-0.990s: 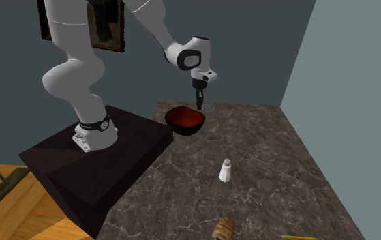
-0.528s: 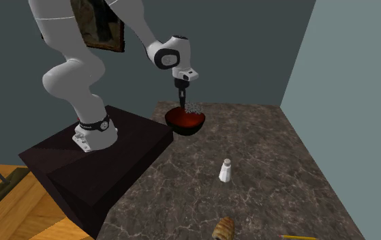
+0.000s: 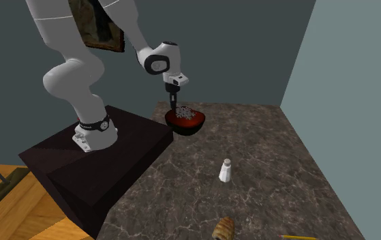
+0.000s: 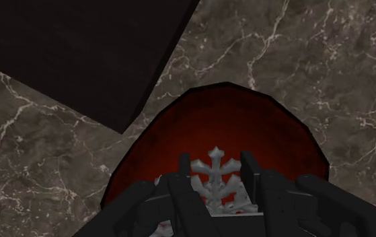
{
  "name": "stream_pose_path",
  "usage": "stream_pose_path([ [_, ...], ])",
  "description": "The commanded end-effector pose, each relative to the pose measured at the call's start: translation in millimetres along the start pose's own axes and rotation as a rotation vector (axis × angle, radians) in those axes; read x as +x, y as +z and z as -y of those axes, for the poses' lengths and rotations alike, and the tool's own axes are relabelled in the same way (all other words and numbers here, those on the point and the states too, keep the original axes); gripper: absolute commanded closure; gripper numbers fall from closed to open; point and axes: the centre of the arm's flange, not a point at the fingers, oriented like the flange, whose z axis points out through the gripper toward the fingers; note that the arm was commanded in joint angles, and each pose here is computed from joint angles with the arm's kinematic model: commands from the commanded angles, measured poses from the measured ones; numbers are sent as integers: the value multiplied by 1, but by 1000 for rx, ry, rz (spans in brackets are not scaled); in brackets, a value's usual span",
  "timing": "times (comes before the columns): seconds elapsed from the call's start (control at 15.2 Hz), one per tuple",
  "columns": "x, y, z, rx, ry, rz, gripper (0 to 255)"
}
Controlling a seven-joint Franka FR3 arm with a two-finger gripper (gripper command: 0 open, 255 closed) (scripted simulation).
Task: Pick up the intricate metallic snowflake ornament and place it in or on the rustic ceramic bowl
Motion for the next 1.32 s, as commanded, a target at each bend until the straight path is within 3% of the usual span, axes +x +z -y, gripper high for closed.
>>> stream_pose_path([
  [0.0, 0, 10, 0, 1, 0, -1, 255],
  [0.53, 0, 50, 0, 1, 0, -1, 255],
  [1.06, 0, 50, 0, 1, 0, -1, 255],
  [1.12, 0, 50, 0, 1, 0, -1, 0],
  [1.25, 0, 50, 0, 1, 0, -1, 0],
])
